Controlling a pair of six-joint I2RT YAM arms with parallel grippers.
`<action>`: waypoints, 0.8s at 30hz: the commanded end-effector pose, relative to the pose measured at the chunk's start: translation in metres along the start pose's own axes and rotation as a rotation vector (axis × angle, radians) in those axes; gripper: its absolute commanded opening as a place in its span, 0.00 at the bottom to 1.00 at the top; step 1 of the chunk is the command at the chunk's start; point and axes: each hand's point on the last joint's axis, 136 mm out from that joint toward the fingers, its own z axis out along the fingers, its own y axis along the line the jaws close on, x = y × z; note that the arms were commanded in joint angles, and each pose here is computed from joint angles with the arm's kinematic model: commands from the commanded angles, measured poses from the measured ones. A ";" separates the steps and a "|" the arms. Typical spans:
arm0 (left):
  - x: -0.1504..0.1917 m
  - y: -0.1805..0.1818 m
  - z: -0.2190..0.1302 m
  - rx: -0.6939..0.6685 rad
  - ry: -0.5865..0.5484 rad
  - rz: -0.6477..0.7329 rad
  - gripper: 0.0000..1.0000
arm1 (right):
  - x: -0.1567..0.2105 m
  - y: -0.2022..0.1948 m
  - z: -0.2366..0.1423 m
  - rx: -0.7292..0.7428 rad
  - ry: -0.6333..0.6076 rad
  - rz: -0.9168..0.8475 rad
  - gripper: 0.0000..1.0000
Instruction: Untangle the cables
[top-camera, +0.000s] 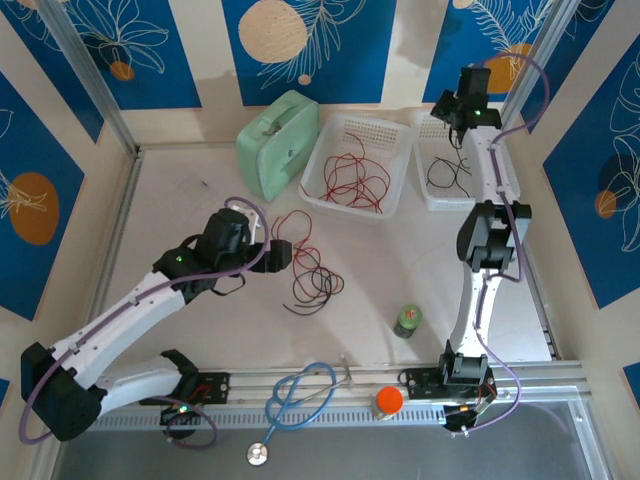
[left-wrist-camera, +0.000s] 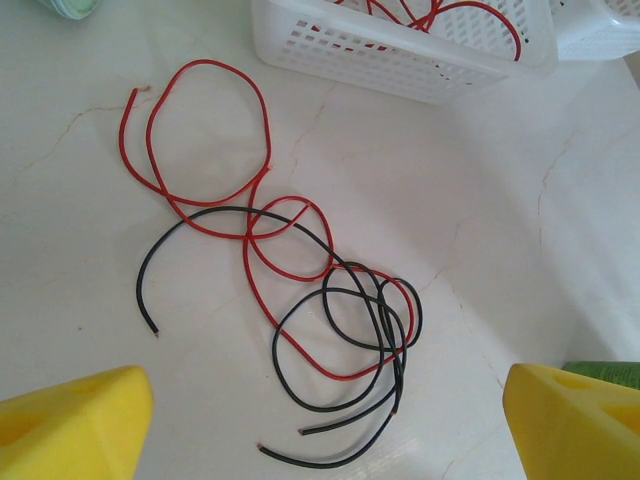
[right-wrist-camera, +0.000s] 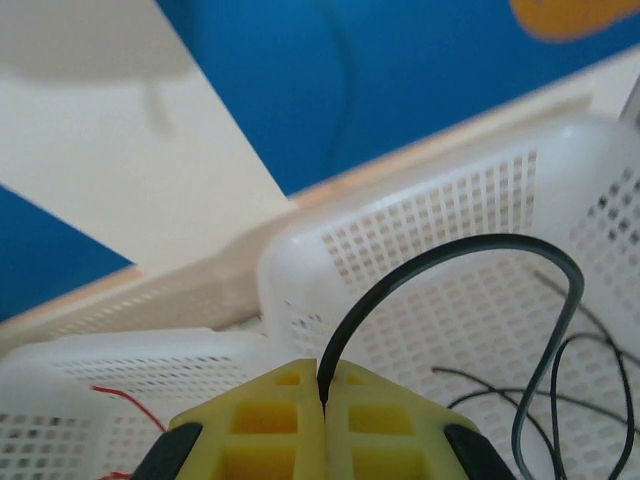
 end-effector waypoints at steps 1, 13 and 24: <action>0.003 0.003 -0.004 -0.004 0.012 -0.028 0.90 | 0.045 -0.029 0.023 0.100 0.161 0.076 0.00; 0.003 0.003 0.001 -0.023 0.042 -0.026 0.91 | 0.127 -0.082 0.057 0.201 0.377 0.206 0.20; 0.034 0.017 0.034 -0.096 0.196 -0.085 0.90 | 0.107 -0.061 0.009 0.170 0.338 0.114 0.55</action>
